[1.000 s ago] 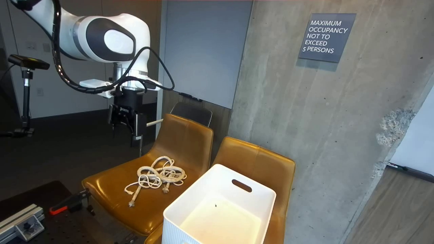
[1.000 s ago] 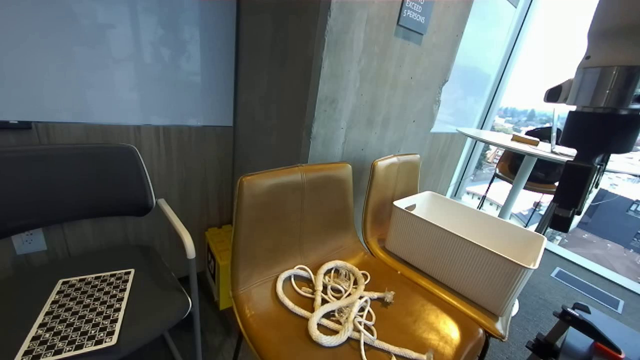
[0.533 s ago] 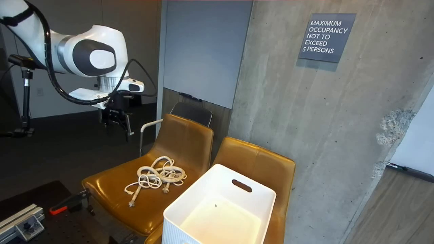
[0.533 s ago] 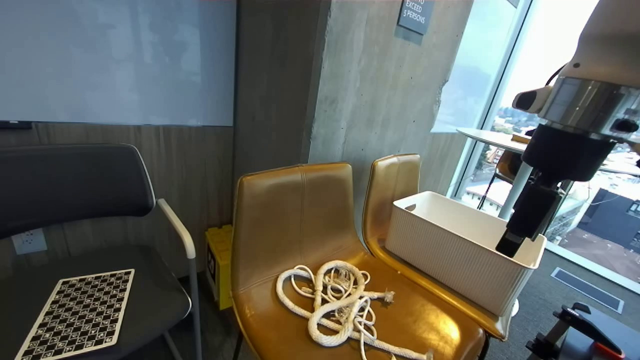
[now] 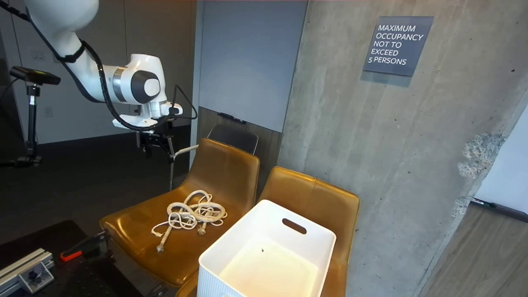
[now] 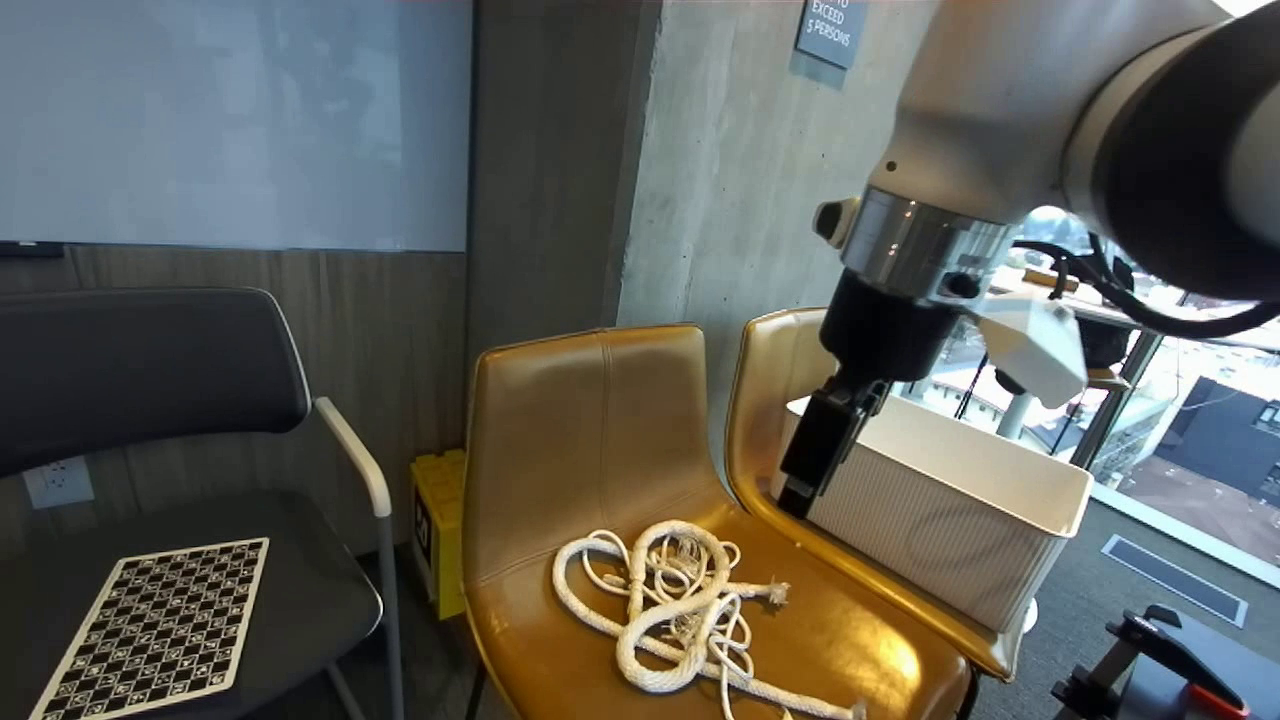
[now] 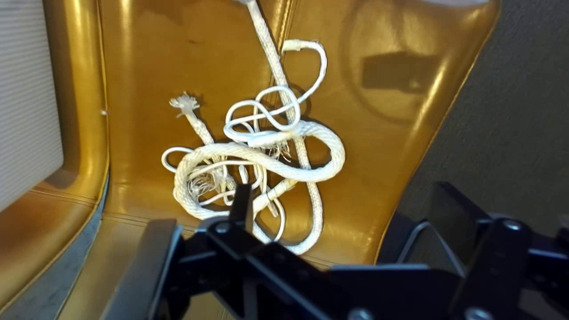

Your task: Put the white cords in the storage container.

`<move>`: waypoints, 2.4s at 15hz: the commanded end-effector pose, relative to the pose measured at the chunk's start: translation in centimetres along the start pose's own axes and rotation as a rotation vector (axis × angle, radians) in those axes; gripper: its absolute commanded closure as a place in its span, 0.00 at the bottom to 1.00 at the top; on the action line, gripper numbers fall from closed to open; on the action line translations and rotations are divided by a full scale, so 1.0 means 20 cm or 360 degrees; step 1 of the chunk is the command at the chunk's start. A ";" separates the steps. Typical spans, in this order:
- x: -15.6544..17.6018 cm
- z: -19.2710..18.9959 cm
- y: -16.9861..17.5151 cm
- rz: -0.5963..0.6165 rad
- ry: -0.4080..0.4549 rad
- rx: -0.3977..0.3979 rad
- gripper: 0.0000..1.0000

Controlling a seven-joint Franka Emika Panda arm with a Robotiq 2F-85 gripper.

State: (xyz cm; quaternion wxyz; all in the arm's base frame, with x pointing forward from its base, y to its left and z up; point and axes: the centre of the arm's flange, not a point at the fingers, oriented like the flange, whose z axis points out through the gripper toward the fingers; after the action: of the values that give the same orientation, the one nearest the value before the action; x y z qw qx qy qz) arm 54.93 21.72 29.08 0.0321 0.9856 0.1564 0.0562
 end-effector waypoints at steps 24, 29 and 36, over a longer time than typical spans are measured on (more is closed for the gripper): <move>0.70 1.68 0.31 -0.0149 -0.0588 -0.0235 0.00; 0.56 1.89 0.32 -0.0151 -0.0704 -0.0238 0.26; 0.47 1.75 0.33 -0.0112 -0.0765 -0.0234 0.78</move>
State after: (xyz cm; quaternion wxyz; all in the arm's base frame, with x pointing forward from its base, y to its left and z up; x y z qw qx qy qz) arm 70.06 17.93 -2.24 0.1394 0.9623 0.1798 -0.1489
